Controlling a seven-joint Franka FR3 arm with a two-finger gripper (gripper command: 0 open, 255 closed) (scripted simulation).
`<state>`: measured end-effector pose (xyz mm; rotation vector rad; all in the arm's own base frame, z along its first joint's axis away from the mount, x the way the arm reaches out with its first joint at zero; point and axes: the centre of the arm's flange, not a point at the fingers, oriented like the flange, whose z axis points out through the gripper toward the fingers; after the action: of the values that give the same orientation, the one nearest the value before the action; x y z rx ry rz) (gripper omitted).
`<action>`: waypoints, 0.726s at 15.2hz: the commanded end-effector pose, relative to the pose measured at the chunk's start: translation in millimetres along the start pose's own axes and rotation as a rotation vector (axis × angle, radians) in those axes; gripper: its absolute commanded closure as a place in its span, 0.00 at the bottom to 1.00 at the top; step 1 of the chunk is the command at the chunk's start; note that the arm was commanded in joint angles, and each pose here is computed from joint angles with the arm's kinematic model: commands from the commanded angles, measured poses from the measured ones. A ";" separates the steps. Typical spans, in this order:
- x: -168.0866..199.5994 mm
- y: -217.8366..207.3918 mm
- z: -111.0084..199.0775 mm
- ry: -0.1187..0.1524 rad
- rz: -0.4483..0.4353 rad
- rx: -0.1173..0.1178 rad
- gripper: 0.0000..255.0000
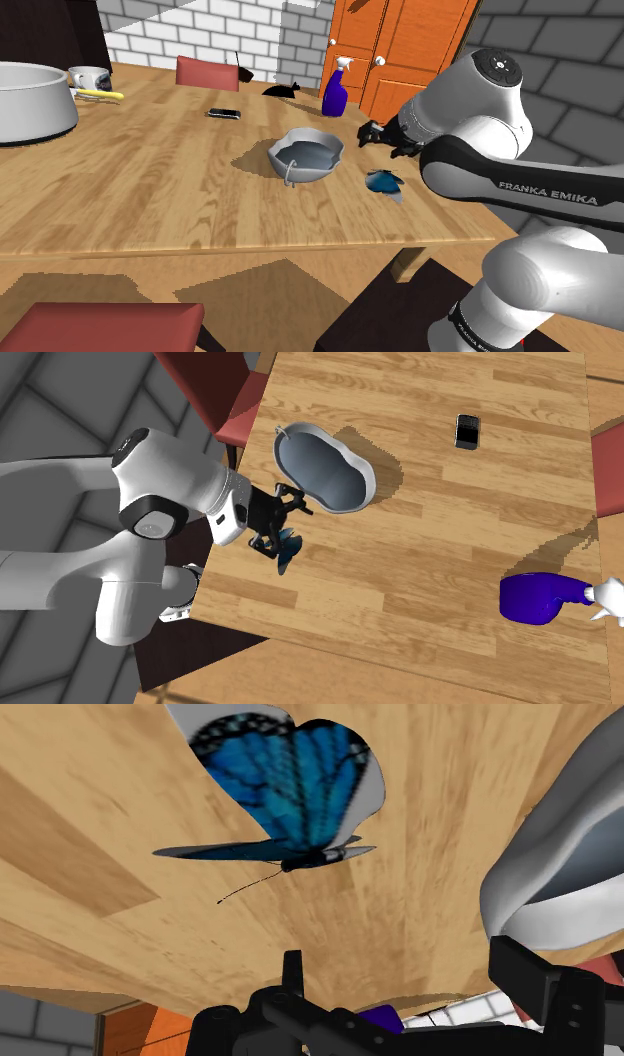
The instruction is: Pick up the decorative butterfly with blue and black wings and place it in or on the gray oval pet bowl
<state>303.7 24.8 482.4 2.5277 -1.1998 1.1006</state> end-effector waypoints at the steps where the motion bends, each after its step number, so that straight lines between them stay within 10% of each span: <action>1: 0.5 0.1 7.2 0.002 0.001 0.001 0.00; 8: 0.5 0.1 7.2 0.002 0.001 0.001 0.00; 9: 0.5 0.1 7.2 0.002 0.001 0.001 1.00; 11: 0.5 0.1 7.2 0.002 0.001 0.001 1.00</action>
<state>307.9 21.5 477.5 2.5270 -1.2001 1.1038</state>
